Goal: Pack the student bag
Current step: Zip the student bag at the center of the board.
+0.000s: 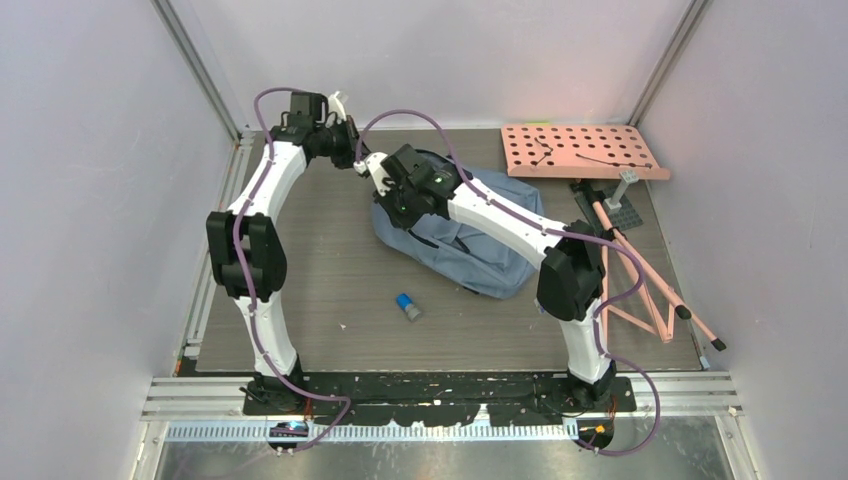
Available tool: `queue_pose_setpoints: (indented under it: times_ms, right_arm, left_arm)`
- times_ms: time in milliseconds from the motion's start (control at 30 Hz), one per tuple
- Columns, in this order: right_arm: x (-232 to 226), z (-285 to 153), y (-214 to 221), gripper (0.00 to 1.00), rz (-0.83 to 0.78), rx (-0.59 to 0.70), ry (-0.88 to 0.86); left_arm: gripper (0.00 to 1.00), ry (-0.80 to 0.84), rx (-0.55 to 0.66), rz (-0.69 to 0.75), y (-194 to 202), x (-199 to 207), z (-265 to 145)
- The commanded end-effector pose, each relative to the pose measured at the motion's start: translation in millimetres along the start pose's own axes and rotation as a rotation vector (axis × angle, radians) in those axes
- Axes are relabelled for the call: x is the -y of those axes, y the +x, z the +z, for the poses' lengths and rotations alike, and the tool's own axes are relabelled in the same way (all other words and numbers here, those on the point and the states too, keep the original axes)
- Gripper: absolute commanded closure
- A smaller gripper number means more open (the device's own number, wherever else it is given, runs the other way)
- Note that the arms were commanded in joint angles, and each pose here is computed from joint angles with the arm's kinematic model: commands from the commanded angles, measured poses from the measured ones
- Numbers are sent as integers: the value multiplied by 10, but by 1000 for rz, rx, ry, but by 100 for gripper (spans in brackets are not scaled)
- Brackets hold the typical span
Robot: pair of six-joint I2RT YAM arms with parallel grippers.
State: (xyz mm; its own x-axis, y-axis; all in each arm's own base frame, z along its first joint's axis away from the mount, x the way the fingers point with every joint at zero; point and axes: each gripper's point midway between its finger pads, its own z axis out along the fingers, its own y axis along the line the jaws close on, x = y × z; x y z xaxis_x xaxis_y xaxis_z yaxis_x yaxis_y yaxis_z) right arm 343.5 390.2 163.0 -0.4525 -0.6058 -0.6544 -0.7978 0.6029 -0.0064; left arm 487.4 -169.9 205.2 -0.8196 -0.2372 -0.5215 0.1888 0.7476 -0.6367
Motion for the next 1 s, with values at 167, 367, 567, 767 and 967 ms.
queue_pose_setpoints:
  times_ms: [167, 367, 567, 767, 967]
  right_arm:
    - [-586, -707, -492, 99, -108, 155, -136]
    - [-559, -763, -500, 99, -114, 163, -106]
    - [-152, -859, -641, 49, -52, 205, 133]
    - [316, -1191, -804, 14, 52, 290, 363]
    - [1072, -1423, -373, 9, 445, 272, 535]
  left_arm:
    - [100, -51, 319, 18, -947, -133, -47]
    - [100, -85, 315, 19, -963, -284, 44]
    - [100, 1, 290, 58, -788, -75, -88]
    - [100, 92, 261, 88, -587, 113, -209]
    - [100, 84, 257, 111, -542, 152, -305]
